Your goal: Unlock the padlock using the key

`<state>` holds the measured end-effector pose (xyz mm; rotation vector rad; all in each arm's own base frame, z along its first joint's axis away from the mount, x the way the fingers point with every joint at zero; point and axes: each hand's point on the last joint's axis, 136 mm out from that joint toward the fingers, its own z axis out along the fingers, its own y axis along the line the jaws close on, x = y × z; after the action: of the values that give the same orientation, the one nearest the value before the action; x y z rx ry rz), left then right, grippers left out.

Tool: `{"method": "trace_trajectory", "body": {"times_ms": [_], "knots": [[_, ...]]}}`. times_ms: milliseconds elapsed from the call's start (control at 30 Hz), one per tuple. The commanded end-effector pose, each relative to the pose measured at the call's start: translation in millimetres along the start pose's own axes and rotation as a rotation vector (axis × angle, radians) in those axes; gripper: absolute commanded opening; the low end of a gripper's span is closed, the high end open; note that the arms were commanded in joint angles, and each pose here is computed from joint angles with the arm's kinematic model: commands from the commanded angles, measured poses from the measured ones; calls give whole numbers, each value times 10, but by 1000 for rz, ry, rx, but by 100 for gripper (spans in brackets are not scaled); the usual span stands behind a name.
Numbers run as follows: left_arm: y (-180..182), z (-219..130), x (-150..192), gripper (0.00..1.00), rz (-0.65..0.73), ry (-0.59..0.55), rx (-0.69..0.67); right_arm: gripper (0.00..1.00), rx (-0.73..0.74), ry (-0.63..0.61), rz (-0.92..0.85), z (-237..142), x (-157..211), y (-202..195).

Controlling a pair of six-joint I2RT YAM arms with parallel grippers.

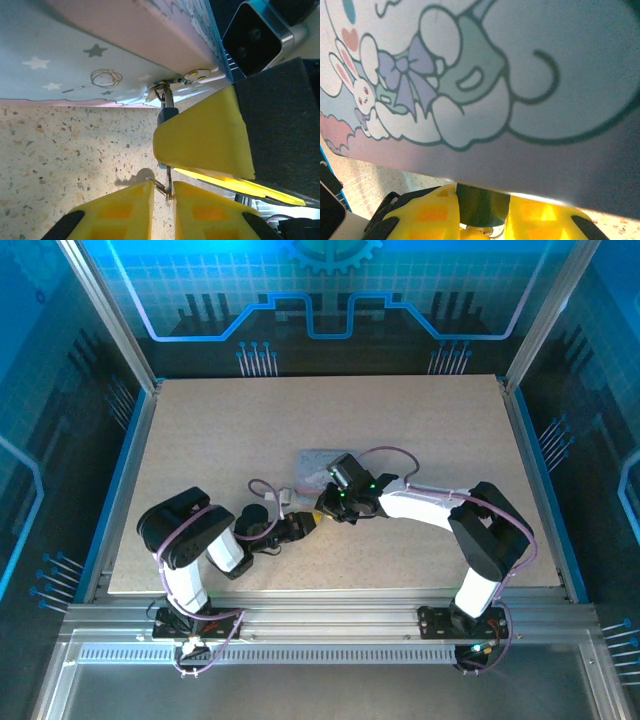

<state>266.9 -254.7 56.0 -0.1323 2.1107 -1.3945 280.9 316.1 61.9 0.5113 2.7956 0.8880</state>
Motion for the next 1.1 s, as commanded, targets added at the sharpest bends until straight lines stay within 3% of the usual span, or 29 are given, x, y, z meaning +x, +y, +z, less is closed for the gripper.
{"method": "trace_trajectory", "body": {"times_ms": [0, 300, 567, 1067], "knots": [[-8, 37, -50, 11, 32, -25, -1, 5, -51, 15, 6, -4, 21, 133], [14, 9, -31, 0, 93, -27, -25, 5, -46, 14, 5, -41, 22, 139], [-61, 58, -23, 0, 177, -4, -51, 5, -44, 11, 5, -98, 3, 165], [-416, -36, -124, 0, 527, 30, -184, 5, -70, 18, 1, -266, -22, 271]]}}
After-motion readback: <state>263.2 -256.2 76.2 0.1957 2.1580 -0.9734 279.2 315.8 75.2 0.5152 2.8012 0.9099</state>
